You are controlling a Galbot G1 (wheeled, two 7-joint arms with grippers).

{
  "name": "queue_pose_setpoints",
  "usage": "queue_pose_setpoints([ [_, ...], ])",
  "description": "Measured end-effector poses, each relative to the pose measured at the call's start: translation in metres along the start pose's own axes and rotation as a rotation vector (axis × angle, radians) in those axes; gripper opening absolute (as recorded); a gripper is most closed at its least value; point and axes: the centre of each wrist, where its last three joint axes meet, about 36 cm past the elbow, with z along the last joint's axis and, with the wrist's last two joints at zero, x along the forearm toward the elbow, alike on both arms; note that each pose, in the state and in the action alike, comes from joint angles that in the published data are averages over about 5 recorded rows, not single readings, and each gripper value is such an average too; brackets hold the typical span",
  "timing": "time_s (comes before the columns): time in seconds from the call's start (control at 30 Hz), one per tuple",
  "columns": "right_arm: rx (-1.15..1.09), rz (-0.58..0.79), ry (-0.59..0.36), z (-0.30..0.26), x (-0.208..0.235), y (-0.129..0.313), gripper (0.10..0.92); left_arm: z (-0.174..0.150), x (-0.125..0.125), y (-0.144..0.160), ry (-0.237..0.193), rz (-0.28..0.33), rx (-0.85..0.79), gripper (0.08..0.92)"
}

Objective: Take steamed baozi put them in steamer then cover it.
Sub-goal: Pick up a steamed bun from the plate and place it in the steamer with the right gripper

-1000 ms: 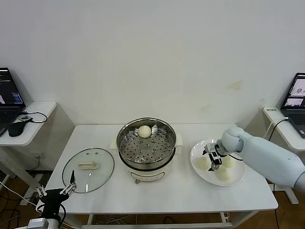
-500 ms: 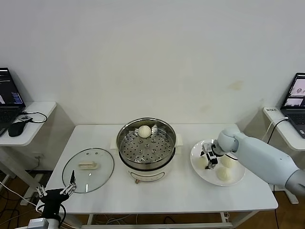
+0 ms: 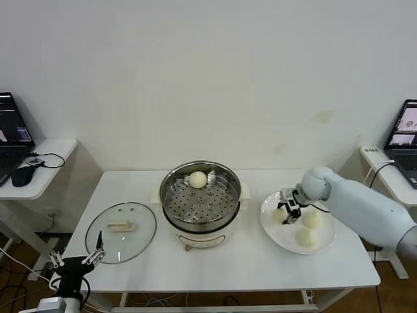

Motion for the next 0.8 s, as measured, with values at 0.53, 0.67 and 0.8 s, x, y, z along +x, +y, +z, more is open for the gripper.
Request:
queue_pose_setpoints([
  [0.53, 0.007, 0.141, -0.136, -0.09, 0.127, -0.056, 0.628, -0.004, -0.003, -0.003, -0.012, 0.017, 0.005, 0.823],
  [0.67, -0.007, 0.135, -0.18, -0.124, 0.132, -0.064, 0.628, -0.006, -0.003, -0.002, -0.015, 0.016, 0.004, 0.823],
  [0.8, -0.016, 0.115, -0.215, -0.161, 0.128, -0.071, 0.628, -0.006, -0.002, -0.002, -0.017, 0.012, 0.007, 0.823],
])
